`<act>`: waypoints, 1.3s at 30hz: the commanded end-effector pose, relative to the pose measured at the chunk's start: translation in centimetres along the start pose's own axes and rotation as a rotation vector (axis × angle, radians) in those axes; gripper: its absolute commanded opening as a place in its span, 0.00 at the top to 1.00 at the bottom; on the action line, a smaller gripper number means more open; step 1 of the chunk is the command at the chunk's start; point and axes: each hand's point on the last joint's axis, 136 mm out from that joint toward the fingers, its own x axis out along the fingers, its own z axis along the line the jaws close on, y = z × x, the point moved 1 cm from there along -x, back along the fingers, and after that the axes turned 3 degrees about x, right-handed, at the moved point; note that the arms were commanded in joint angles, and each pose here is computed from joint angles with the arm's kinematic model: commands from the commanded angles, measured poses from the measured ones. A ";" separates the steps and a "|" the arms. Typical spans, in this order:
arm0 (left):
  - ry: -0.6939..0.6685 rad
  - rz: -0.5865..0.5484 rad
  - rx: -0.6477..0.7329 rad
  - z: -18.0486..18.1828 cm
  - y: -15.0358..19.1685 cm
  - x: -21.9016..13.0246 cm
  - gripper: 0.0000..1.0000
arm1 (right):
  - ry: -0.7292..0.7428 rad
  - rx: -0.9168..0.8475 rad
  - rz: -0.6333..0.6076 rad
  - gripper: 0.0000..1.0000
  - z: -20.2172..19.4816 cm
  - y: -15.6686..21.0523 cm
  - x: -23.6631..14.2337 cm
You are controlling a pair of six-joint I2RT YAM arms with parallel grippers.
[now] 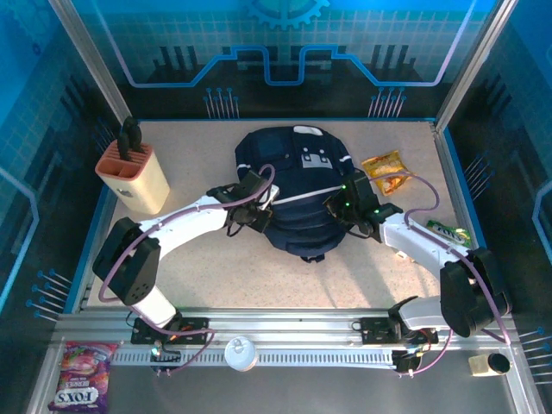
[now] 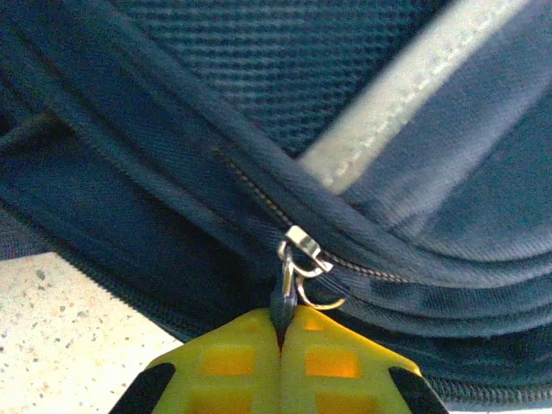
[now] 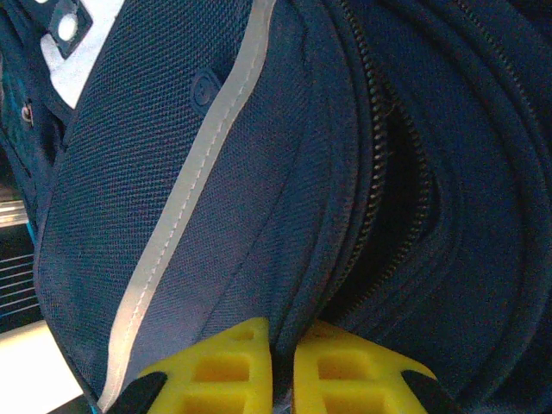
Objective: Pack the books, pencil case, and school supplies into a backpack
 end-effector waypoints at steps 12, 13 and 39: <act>-0.038 -0.134 -0.264 4.6 -4.2 -2.1 1.00 | -0.013 -0.121 0.031 0.89 1.2 -0.5 0.6; -0.049 -0.133 -0.282 5.0 -4.2 -2.0 1.00 | -0.025 -0.145 0.043 0.89 1.7 -0.3 0.7; -0.056 -0.208 -0.530 8.7 -2.5 -5.6 0.54 | -0.007 -0.604 0.136 0.27 4.6 -1.7 -4.7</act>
